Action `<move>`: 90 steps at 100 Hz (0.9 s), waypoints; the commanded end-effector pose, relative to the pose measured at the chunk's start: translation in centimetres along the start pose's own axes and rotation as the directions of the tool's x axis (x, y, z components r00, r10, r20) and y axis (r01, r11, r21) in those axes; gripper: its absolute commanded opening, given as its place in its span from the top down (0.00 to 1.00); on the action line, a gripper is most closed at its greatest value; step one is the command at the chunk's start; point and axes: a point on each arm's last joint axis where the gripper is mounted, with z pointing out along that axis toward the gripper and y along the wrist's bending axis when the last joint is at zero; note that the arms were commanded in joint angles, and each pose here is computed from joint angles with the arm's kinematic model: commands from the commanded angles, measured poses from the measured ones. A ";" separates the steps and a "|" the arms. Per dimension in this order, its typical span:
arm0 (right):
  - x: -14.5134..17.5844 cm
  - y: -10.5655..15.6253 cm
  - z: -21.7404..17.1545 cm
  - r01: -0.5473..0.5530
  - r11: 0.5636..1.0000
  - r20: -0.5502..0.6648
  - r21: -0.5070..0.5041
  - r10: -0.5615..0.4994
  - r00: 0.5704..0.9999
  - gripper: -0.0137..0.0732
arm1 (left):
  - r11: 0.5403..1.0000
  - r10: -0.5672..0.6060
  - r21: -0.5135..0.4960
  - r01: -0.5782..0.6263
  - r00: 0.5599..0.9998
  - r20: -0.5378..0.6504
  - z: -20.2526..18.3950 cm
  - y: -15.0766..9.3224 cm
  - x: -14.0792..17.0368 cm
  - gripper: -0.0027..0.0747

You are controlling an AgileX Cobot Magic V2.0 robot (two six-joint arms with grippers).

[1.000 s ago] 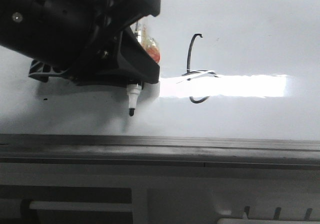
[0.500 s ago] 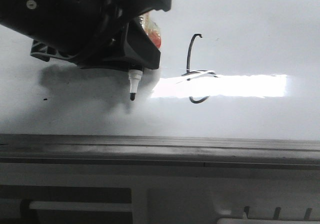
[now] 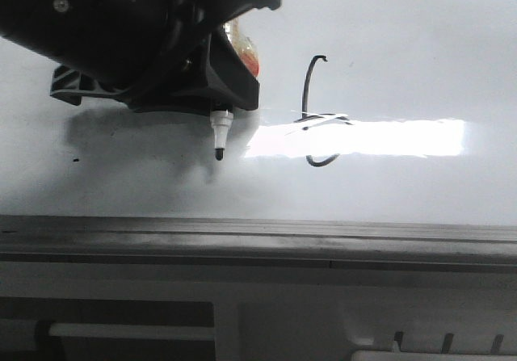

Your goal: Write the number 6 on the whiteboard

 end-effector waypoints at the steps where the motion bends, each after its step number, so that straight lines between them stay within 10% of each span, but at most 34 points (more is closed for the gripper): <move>1: -1.5 -0.4 -0.4 -0.011 0.999 0.100 0.038 0.008 0.995 0.91 | 0.963 0.005 -0.270 0.015 0.997 0.072 0.7 3.1 -0.6 0.83; 16: -1.5 -0.4 -0.4 -0.011 0.999 0.100 0.038 0.008 0.995 0.91 | 0.961 -0.003 -0.274 0.023 0.997 0.074 0.7 3.2 -0.6 0.57; 48: -1.5 -0.3 -0.4 -0.027 0.999 0.103 0.030 0.024 0.994 0.91 | 0.957 -0.003 -0.290 0.026 0.997 0.081 0.6 3.3 -0.6 0.55; 74: -1.5 -0.4 -0.4 -0.029 0.999 0.106 0.030 0.026 0.994 0.91 | 0.959 -0.003 -0.282 0.031 0.995 0.098 0.6 3.0 -1.1 0.20; 90: -1.9 -0.6 -0.5 -0.032 0.998 0.149 0.052 0.024 0.988 0.91 | 0.969 -0.004 -0.244 0.043 0.988 0.157 -0.8 2.2 -2.5 0.19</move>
